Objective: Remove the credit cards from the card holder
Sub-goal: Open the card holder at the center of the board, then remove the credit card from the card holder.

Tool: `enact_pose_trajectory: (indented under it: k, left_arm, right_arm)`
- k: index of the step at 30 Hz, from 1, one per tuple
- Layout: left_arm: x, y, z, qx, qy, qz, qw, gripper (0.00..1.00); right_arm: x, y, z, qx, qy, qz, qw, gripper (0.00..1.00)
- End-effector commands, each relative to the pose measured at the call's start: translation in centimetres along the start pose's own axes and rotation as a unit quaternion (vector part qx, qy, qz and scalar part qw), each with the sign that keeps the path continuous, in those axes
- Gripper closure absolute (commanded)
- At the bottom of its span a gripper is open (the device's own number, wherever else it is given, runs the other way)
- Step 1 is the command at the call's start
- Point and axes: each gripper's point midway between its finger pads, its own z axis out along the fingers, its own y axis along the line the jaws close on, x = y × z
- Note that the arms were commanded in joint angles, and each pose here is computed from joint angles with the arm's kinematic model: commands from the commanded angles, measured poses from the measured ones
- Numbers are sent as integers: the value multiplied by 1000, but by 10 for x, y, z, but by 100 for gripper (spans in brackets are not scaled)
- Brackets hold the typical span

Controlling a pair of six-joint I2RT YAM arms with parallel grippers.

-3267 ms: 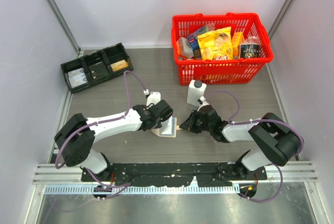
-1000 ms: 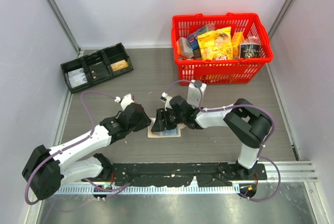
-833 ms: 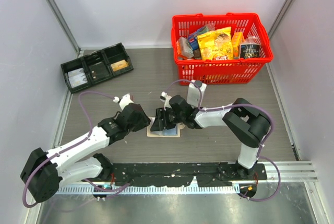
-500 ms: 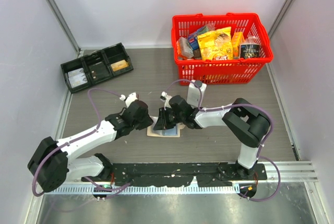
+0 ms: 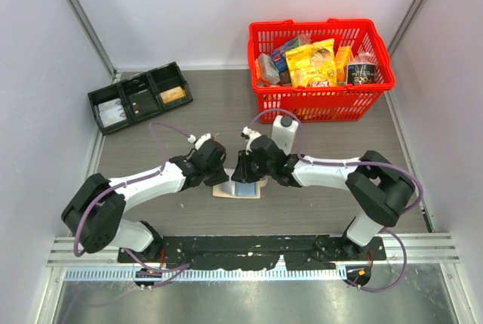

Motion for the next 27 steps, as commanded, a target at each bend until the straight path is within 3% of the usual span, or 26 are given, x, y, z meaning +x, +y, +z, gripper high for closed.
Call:
enact_pose_trajectory:
  k: [1,6,10,27]
  left_arm:
    - [4,2,5,-5,15,15,1000,87]
    - [11,14,8,-23,22,18,999,88]
    - [15,22,11,-33,23,15,999,88]
    - [29,31,19,-34,42,6,999,89]
  right_arm:
    - [-18,-24,-20,80,-42,-9,996,79]
    - [-7,-37,-27,115,-27,-3,993,57]
    - [-5,-48,-28,141,-31,7,989,50]
    - [6,-51,-20,139,-12,22,990,44]
